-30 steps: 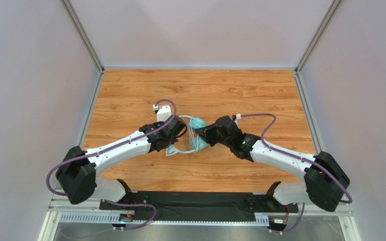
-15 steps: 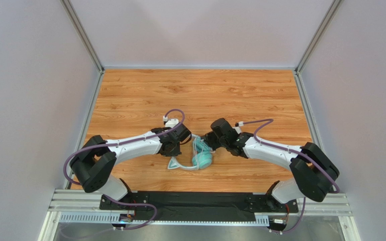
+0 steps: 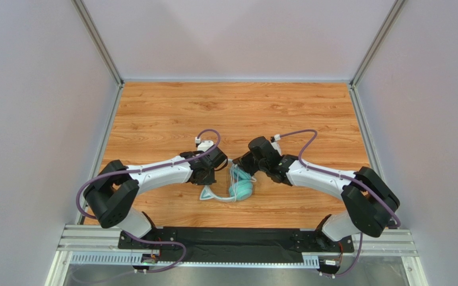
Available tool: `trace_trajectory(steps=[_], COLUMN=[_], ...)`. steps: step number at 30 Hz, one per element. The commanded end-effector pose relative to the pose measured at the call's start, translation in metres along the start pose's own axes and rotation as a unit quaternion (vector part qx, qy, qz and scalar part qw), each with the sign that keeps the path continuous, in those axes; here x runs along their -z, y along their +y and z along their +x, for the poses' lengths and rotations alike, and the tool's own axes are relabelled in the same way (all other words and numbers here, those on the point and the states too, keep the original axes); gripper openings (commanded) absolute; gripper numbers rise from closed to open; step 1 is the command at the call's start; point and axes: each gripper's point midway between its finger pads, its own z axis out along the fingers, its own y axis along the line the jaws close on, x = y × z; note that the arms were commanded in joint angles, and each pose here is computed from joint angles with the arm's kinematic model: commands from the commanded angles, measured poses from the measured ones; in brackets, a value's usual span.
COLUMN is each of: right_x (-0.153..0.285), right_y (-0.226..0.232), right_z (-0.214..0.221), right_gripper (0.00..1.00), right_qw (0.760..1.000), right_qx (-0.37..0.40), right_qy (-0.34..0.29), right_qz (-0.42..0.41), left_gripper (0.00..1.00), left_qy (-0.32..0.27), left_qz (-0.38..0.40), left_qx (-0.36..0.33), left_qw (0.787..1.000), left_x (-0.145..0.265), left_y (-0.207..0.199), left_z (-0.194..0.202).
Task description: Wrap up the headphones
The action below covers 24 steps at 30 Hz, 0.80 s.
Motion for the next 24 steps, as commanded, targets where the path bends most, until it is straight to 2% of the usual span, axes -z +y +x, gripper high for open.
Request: trace_trajectory(steps=[1, 2, 6, 14, 24], right_x=[0.001, 0.0, -0.009, -0.016, -0.012], right_y=[0.065, 0.076, 0.081, 0.073, 0.071], right_z=[-0.002, 0.006, 0.022, 0.016, -0.005], right_gripper=[0.0, 0.0, 0.0, 0.0, 0.27], right_qw=[0.993, 0.987, 0.983, 0.985, 0.987], right_qx=[0.049, 0.066, 0.071, 0.069, 0.063], right_qy=[0.004, 0.027, 0.076, 0.063, 0.038], right_qz=[-0.109, -0.141, -0.153, -0.144, -0.145], left_gripper=[0.0, 0.0, 0.0, 0.0, 0.0], left_qy=[-0.007, -0.01, -0.018, -0.022, -0.021], left_qz=[0.03, 0.03, 0.031, 0.029, 0.03], left_qx=[-0.036, -0.04, -0.043, -0.042, -0.044], left_qw=[0.999, 0.999, 0.998, 0.998, 0.998], left_x=[0.012, 0.015, 0.02, 0.023, 0.024], left_y=[-0.011, -0.01, -0.009, -0.002, -0.001], left_z=[-0.006, -0.007, -0.012, -0.009, -0.008])
